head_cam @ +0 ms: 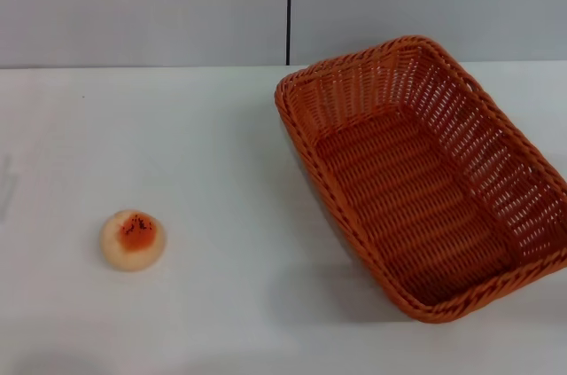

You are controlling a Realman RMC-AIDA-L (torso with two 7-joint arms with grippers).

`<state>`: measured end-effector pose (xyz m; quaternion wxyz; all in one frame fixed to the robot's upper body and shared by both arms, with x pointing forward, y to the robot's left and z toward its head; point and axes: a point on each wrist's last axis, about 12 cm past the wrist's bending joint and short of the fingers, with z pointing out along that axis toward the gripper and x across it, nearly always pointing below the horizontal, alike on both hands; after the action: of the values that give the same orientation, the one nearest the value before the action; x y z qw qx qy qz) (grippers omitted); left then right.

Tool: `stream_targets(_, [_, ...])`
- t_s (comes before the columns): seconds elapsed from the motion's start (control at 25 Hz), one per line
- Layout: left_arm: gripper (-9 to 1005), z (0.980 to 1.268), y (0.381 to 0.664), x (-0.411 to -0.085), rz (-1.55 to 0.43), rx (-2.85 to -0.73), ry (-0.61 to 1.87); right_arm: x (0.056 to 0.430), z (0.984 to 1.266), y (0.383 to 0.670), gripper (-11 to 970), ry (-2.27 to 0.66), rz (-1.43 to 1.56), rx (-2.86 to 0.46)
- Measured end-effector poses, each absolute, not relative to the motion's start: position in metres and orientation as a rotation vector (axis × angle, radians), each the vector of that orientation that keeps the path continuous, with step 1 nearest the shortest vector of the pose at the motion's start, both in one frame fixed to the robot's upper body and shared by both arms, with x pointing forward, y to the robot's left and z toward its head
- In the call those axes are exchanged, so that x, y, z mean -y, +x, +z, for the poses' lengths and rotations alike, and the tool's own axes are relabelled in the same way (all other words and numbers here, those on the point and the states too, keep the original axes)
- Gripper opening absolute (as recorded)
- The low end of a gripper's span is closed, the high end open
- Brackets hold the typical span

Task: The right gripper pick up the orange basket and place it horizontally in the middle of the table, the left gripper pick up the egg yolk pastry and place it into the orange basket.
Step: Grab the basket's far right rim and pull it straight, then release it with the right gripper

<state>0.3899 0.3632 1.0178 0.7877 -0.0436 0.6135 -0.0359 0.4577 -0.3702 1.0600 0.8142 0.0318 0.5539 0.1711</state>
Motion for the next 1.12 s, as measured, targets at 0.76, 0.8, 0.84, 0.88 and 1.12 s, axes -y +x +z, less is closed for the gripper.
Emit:
stream_targets(0.76, [772, 1.019, 0.397, -0.366, -0.075, -1.328, -0.080, 0.397, 1.155, 0.515, 824, -0.126, 0.818, -2.168])
stream_targets(0.8, [771, 1.019, 0.397, -0.366, -0.075, -1.328, -0.080, 0.397, 1.155, 0.515, 824, -0.126, 0.818, -2.168])
stream_targets(0.84, [771, 1.019, 0.398, -0.365, -0.081, -1.327, -0.077, 0.393, 1.162, 0.522, 824, -0.151, 0.824, -2.253])
stream_targets(0.88, [770, 1.019, 0.398, -0.365, -0.081, -1.327, -0.077, 0.393, 1.162, 0.522, 824, -0.151, 0.824, -2.253])
stream_targets(1.12, [764, 1.019, 0.394, -0.363, -0.089, -1.323, -0.084, 0.376, 1.163, 0.545, 822, -0.216, 0.845, -2.380])
